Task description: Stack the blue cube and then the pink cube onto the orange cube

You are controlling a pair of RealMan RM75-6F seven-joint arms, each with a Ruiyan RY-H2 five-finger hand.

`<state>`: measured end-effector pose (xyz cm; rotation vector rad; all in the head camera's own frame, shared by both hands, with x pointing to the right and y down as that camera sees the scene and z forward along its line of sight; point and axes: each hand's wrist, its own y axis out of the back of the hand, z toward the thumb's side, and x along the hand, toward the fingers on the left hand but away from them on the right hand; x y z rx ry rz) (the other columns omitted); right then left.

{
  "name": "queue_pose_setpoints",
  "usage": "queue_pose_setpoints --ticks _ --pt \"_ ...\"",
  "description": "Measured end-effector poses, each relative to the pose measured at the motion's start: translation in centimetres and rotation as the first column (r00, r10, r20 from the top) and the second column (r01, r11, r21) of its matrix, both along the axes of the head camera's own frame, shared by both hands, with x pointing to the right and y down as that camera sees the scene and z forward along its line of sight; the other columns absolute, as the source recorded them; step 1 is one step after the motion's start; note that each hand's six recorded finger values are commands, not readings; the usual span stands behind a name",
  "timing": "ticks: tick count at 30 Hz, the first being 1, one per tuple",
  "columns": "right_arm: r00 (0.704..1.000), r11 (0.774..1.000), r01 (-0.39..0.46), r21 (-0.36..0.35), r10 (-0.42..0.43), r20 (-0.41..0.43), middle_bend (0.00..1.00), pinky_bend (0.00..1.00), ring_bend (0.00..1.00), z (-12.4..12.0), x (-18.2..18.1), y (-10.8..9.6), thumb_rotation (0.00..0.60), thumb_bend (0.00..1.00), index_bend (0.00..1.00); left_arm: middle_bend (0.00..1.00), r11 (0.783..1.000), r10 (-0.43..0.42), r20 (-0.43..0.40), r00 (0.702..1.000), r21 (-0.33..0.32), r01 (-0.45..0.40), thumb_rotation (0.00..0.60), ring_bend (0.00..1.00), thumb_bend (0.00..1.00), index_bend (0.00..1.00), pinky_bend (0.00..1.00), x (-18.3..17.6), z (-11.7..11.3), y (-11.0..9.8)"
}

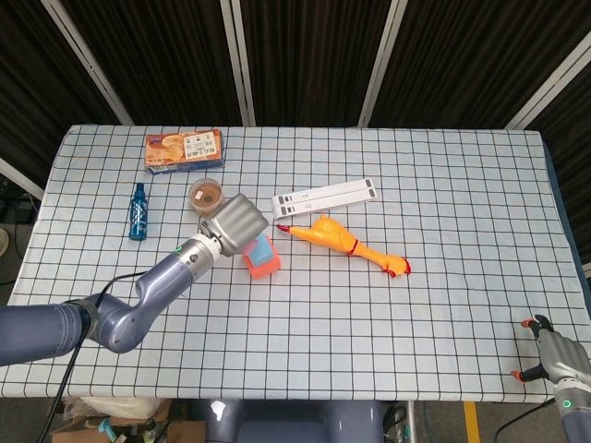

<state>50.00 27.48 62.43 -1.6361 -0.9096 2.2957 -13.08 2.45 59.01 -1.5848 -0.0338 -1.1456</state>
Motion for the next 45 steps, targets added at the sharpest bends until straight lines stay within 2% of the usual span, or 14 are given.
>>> queue_pose_setpoints --ticks 17,25,45 --pt "1.0 1.0 -0.009 -0.005 0.009 -0.018 0.08 0.26 0.24 -0.1 0.3 0.0 0.6 0.12 0.21 0.77 1.0 0.0 -0.037 0.999 -0.029 -0.001 0.6 0.78 0.34 0.66 0.96 1.2 1.8 -0.4" --pt "1.0 1.0 -0.007 -0.006 0.007 -0.022 0.08 0.26 0.24 0.0 0.3 -0.1 0.6 0.12 0.21 0.77 1.0 0.002 -0.068 0.998 -0.03 -0.004 0.6 0.78 0.34 0.66 0.96 2.2 1.4 -0.4" --pt "1.0 1.0 -0.007 0.002 0.007 -0.022 0.08 0.26 0.24 -0.3 0.3 -0.2 0.6 0.12 0.21 0.77 0.999 -0.002 -0.058 0.998 -0.037 0.0 0.6 0.78 0.34 0.67 0.96 2.4 0.9 0.0"
